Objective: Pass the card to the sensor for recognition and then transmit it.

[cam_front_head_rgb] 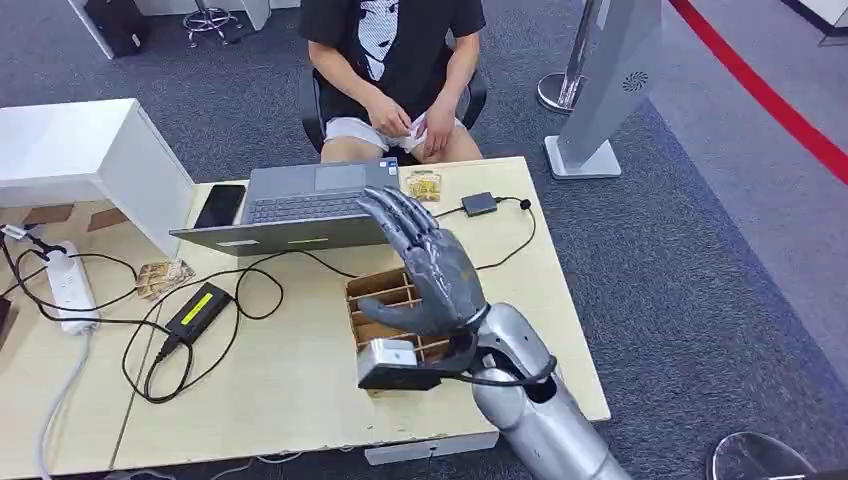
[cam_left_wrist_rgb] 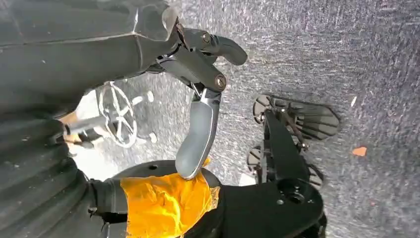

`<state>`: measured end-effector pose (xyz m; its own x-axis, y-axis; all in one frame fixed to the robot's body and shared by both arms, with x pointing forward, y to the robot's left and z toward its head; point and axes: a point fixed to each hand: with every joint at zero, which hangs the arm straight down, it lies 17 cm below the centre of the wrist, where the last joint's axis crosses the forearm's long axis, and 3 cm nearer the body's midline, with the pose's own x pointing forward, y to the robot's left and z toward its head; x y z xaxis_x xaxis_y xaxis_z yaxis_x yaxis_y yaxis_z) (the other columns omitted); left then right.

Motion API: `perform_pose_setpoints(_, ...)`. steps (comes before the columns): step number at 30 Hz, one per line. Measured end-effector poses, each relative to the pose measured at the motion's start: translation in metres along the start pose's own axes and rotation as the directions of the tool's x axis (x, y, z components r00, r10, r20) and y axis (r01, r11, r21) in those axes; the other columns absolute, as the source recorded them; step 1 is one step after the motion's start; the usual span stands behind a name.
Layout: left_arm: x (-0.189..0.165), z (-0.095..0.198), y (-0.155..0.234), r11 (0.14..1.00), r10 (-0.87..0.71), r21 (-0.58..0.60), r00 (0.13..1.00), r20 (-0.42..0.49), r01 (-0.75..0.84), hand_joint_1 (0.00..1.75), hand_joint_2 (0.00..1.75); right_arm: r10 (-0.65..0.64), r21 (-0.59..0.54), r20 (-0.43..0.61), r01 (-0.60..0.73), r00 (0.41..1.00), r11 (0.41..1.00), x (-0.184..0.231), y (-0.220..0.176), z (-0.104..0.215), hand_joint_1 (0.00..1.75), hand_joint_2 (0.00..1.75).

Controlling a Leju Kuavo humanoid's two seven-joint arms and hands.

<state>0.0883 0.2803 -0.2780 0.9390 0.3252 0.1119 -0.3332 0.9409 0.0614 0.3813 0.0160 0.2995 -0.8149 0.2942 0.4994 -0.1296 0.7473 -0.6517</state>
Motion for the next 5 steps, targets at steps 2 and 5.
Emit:
perform_pose_setpoints(2, -0.001, 0.000, 0.000, 1.000, 0.021, -0.002, 1.000, -0.001, -0.021, 0.00, 1.75, -0.141, -0.026, 0.024, 0.141, 0.990, 0.990, 0.010, -0.003, 0.025, 0.00, 1.75)
perform_pose_setpoints(5, 0.001, 0.000, 0.001, 0.999, 0.036, -0.002, 0.999, 0.011, -0.036, 0.00, 1.75, -0.198, -0.051, 0.016, 0.198, 0.980, 0.979, 0.011, -0.010, 0.056, 0.00, 1.75)
